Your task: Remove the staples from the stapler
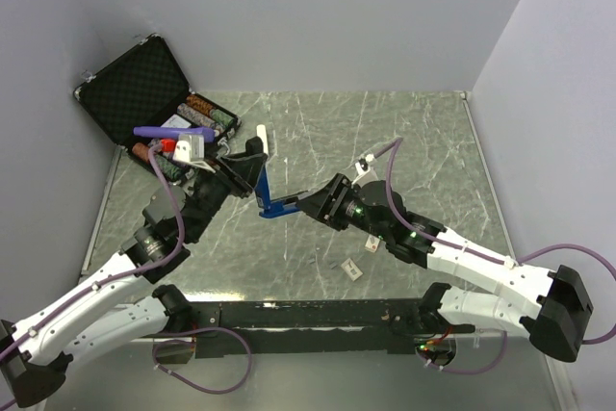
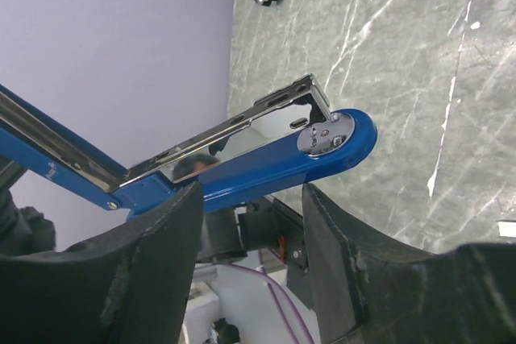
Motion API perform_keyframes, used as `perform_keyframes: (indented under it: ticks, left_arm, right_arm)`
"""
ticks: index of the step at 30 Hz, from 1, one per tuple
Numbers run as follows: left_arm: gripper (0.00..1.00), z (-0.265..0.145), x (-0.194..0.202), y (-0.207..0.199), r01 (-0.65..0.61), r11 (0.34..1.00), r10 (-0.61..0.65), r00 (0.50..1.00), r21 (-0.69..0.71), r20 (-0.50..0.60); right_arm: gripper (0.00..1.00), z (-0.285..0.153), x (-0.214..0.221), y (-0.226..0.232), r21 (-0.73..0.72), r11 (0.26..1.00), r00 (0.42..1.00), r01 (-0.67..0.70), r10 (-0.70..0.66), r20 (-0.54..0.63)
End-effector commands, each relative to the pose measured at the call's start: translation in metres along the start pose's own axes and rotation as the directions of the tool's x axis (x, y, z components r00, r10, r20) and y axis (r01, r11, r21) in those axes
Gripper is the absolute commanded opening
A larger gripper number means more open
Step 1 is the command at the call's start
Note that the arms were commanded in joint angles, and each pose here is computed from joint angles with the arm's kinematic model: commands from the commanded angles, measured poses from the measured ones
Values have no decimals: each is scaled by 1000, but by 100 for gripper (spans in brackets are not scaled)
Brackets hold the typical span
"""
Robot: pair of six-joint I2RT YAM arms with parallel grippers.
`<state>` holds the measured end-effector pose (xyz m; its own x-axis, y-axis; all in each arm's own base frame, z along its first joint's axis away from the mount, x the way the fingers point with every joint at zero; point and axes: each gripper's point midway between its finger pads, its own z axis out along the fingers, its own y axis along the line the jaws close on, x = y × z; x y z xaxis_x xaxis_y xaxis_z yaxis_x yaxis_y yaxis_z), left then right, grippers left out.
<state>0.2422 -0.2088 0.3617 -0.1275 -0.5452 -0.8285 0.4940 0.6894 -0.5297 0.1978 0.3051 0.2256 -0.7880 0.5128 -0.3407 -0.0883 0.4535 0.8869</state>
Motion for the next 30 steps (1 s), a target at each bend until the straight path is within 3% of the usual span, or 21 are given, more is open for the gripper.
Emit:
perform_keyframes:
  ticks: [1,8,30]
  left_arm:
    - [1,-5,-40,-29,66,991,-80,989,114,127]
    - [1,-5,-41,-32,73,989,-89,988,130,126]
    - [1,-24,-35,-42,149,968,-166,984,204,68]
  right_arm:
    - [56,2,-8,18,-64,997,998,-48,50,30]
    - [43,5,-8,16,-56,997,998,-48,50,29]
    - [41,12,-40,19,4,1000,988,14,-14,155]
